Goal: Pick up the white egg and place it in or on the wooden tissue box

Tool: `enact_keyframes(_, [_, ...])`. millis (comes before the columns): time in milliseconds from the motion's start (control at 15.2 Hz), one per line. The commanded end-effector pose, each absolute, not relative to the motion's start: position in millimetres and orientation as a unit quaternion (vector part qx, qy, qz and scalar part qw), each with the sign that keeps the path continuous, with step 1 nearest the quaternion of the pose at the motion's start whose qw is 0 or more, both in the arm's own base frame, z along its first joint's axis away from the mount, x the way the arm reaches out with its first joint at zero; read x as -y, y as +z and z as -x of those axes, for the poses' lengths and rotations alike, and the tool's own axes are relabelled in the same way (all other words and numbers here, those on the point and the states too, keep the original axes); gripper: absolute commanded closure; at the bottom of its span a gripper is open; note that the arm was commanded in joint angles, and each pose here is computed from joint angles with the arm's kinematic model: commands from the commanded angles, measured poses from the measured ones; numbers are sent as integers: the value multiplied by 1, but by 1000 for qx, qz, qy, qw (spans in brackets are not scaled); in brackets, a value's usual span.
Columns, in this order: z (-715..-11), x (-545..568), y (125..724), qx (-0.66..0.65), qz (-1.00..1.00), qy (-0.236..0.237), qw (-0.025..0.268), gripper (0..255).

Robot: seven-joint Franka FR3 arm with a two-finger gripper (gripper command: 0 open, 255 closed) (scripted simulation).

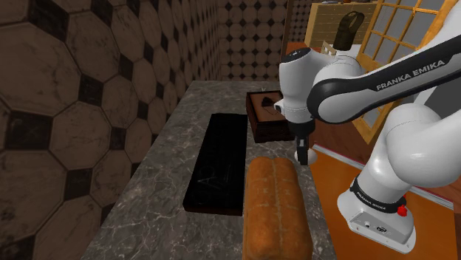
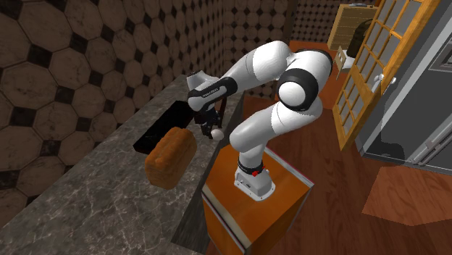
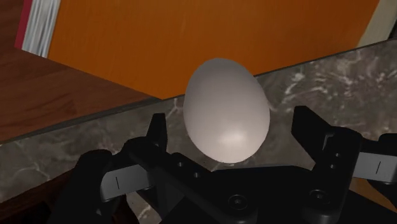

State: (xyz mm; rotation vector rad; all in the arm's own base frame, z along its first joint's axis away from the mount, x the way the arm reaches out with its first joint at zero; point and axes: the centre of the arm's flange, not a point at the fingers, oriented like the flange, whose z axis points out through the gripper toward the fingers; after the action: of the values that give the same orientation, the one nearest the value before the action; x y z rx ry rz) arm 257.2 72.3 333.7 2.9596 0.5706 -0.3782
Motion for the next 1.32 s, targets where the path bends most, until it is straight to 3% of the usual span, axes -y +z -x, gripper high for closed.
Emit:
enact_keyframes(0, [-255, -71, 324, -188, -973, -124, 52, 0])
enact_keyframes(528, [-255, -71, 321, -188, -973, -124, 52, 0])
enact_keyframes(594, [-255, -71, 321, -188, -973, -124, 52, 255])
enact_keyframes(1254, [-254, -71, 326, -188, -973, -124, 52, 255])
